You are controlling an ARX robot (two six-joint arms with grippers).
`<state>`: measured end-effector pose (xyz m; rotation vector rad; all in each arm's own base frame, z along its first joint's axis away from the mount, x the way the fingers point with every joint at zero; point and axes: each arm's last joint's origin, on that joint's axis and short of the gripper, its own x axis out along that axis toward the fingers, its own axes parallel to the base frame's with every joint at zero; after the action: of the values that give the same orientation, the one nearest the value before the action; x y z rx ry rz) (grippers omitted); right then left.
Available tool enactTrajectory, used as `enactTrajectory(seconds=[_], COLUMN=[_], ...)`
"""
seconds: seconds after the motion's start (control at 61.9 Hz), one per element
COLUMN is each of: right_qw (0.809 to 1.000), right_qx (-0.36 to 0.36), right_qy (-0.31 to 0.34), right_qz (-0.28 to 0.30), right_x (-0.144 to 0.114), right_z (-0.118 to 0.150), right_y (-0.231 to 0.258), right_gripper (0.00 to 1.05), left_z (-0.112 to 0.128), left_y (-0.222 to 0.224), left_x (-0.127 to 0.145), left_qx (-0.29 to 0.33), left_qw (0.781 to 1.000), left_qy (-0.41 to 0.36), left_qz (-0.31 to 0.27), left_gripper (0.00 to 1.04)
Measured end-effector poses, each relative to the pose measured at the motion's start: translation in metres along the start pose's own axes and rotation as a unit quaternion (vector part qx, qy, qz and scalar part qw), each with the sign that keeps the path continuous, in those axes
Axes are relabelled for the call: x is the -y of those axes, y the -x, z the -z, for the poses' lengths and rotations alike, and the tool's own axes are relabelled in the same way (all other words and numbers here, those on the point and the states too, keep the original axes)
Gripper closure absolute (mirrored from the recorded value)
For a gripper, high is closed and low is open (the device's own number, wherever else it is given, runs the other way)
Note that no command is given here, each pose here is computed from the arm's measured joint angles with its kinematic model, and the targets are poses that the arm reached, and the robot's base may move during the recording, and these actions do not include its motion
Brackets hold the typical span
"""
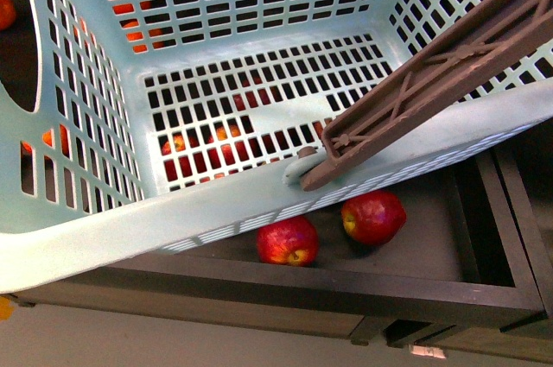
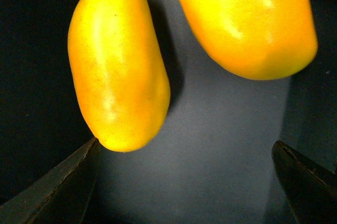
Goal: Pick mango and avocado into basket
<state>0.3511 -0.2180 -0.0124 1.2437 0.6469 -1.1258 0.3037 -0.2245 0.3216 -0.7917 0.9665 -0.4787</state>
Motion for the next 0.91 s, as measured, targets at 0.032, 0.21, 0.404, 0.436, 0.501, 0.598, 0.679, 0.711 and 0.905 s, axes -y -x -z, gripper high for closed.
enactTrajectory(seconds=[0.032,0.21,0.404,0.436,0.501,0.598,0.679,0.711,0.905], right_qw=[1.0,1.0,1.0,1.0,1.0,1.0,1.0,1.0,1.0], right_qx=[0.0,0.004,0.005,0.004,0.002,0.002,0.004,0.006,0.01], right_qy=[-0.001,-0.003,-0.002,-0.001,0.002,0.005,0.01,0.013,0.028], right_qz=[-0.001,-0.003,0.007,0.009,0.008,0.009,0.005,0.005,0.002], right_x=[-0.002,-0.015,-0.024,-0.026,-0.031,-0.037,-0.042,-0.044,-0.052], right_z=[-0.001,-0.006,-0.008,-0.009,-0.011,-0.012,-0.014,-0.015,-0.02], right_y=[-0.001,-0.015,-0.04,-0.045,-0.055,-0.065,-0.073,-0.074,-0.081], right_gripper=[0.09,0.09,0.09,0.09,0.09,0.09,0.09,0.09,0.17], left_z=[0.0,0.0,0.0,0.0,0.0,0.0,0.0,0.0,0.0], left_y=[0.0,0.0,0.0,0.0,0.0,0.0,0.0,0.0,0.0], left_x=[0.0,0.0,0.0,0.0,0.0,0.0,0.0,0.0,0.0], left_qx=[0.0,0.0,0.0,0.0,0.0,0.0,0.0,0.0,0.0], left_qw=[1.0,1.0,1.0,1.0,1.0,1.0,1.0,1.0,1.0], left_qy=[0.0,0.0,0.0,0.0,0.0,0.0,0.0,0.0,0.0], left_qz=[0.0,0.0,0.0,0.0,0.0,0.0,0.0,0.0,0.0], left_gripper=[0.9,0.9,0.9,0.9,0.9,0.9,0.9,0.9,0.9])
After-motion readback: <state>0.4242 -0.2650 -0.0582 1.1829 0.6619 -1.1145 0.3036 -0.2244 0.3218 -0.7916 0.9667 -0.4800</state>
